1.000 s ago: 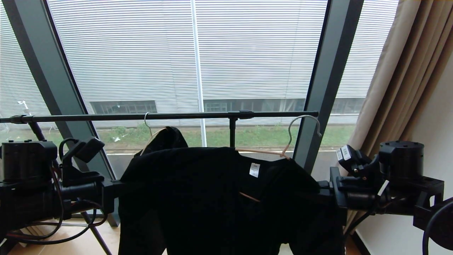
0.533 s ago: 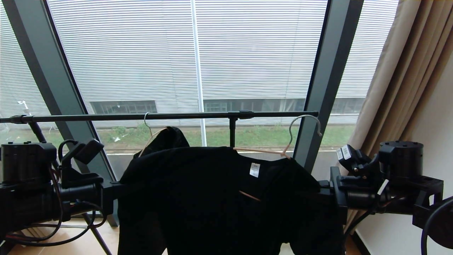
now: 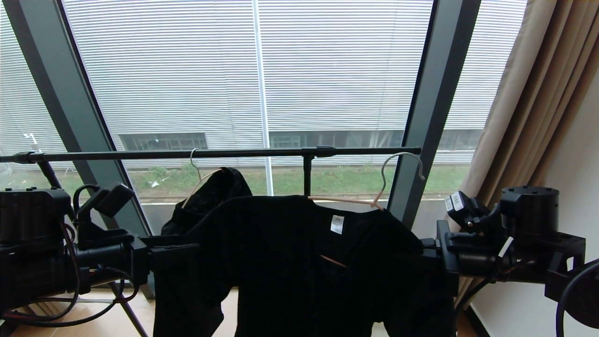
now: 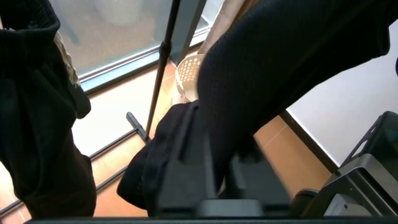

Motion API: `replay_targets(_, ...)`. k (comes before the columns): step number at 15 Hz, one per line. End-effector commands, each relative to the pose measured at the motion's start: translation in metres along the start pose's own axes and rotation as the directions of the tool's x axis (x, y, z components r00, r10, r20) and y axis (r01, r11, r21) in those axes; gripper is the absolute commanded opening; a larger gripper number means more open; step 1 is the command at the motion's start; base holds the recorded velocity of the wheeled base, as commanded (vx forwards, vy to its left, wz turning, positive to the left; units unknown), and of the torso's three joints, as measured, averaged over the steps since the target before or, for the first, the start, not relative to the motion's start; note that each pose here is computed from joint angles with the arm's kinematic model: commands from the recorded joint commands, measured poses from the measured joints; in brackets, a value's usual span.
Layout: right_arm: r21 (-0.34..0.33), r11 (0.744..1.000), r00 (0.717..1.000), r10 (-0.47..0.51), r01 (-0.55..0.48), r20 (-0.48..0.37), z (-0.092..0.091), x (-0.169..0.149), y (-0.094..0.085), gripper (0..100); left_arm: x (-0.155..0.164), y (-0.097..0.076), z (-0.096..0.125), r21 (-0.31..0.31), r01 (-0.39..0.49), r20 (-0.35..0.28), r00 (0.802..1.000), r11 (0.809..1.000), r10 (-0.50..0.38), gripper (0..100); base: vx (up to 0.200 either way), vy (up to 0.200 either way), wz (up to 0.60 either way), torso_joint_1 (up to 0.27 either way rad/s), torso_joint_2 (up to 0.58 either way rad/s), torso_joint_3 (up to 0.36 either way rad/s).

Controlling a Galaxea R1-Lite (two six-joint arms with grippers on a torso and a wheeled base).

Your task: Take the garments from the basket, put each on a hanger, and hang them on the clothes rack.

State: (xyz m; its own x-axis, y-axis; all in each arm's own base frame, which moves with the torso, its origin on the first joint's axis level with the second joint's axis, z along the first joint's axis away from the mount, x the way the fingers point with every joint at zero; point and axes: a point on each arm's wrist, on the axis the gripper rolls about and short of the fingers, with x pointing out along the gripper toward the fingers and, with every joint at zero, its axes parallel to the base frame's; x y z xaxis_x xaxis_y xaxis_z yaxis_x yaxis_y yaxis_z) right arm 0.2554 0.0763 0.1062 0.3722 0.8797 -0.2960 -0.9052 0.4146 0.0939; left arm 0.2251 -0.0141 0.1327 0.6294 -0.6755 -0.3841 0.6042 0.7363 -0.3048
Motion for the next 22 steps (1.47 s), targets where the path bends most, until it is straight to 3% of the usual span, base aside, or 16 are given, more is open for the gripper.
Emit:
replay_targets(1, 0.003, 1.0, 1.0, 0.002, -0.002, -0.003, -0.001, 0.001, 0.0, 0, -0.004, -0.003, 0.004, 0.016, -0.002, 0.019, 1.0, 1.0, 0.002, 100, 0.0, 0.0, 0.0, 0.0, 0.0, 0.0)
replay_targets(2, 0.014, 1.0, 1.0, 0.015, -0.015, -0.018, -0.006, 0.005, 0.001, 0, -0.008, -0.007, 0.026, 0.07, -0.002, 0.084, 0.996, 0.998, -0.004, 100, 0.0, 0.0, 0.0, 0.0, 0.0, 0.0)
replay_targets(3, 0.014, 1.0, 0.999, 0.026, -0.026, -0.028, -0.008, 0.008, 0.002, 0, -0.009, -0.01, 0.04, 0.079, 0.005, 0.12, 0.993, 0.997, -0.014, 100, 0.0, 0.0, 0.0, 0.0, 0.0, 0.0)
replay_targets(5, -0.015, 0.999, 0.998, 0.044, -0.045, -0.042, -0.013, 0.012, 0.004, 0, -0.009, -0.022, 0.065, 0.077, 0.044, 0.175, 0.983, 0.996, -0.057, 100, 0.0, 0.0, 0.0, 0.0, 0.0, 0.0)
replay_targets(7, -0.03, 0.997, 0.996, 0.064, -0.066, -0.056, -0.017, 0.016, 0.007, 0, -0.002, -0.035, 0.082, 0.1, 0.101, 0.183, 0.976, 0.99, -0.118, 100, 0.0, 0.0, 0.0, 0.0, 0.0, 0.0)
replay_targets(10, -0.032, 0.996, 0.995, 0.078, -0.08, -0.063, -0.018, 0.018, 0.011, 0, 0.008, -0.062, 0.101, 0.122, 0.193, 0.111, 0.972, 0.974, -0.207, 100, 0.0, 0.0, 0.0, 0.0, 0.0, 0.0)
replay_targets(12, -0.036, 0.995, 0.994, 0.087, -0.089, -0.065, -0.018, 0.02, 0.014, 0, 0.017, -0.076, 0.106, 0.21, 0.225, 0.004, 0.973, 0.951, -0.231, 100, 0.0, 0.0, 0.0, 0.0, 0.0, 0.0)
replay_targets(14, -0.036, 0.994, 0.992, 0.102, -0.105, -0.072, -0.019, 0.022, 0.018, 0, 0.027, -0.087, 0.107, 0.262, 0.197, -0.05, 0.98, 0.945, -0.191, 100, 0.0, 0.0, 0.0, 0.0, 0.0, 0.0)
replay_targets(15, -0.036, 0.994, 0.992, 0.104, -0.107, -0.073, -0.019, 0.022, 0.019, 0, 0.032, -0.095, 0.102, 0.286, 0.222, -0.09, 0.975, 0.932, -0.204, 100, 0.0, 0.0, 0.0, 0.0, 0.0, 0.0)
replay_targets(16, -0.036, 0.994, 0.992, 0.104, -0.107, -0.073, -0.019, 0.022, 0.019, 0, 0.033, -0.095, 0.102, 0.291, 0.223, -0.093, 0.974, 0.93, -0.205, 100, 0.0, 0.0, 0.0, 0.0, 0.0, 0.0)
replay_targets(18, -0.068, 0.991, 0.992, 0.106, -0.111, -0.071, -0.019, 0.021, 0.02, 0, 0.048, -0.095, 0.09, 0.395, 0.263, -0.164, 0.963, 0.88, -0.214, 100, 0.0, 0.0, 0.0, 0.0, 0.0, 0.0)
replay_targets(22, -0.082, 0.99, 0.991, 0.11, -0.116, -0.074, -0.02, 0.021, 0.022, 0, 0.062, -0.101, 0.077, 0.405, 0.317, -0.225, 0.944, 0.857, -0.243, 100, 0.0, 0.0, 0.0, 0.0, 0.0, 0.0)
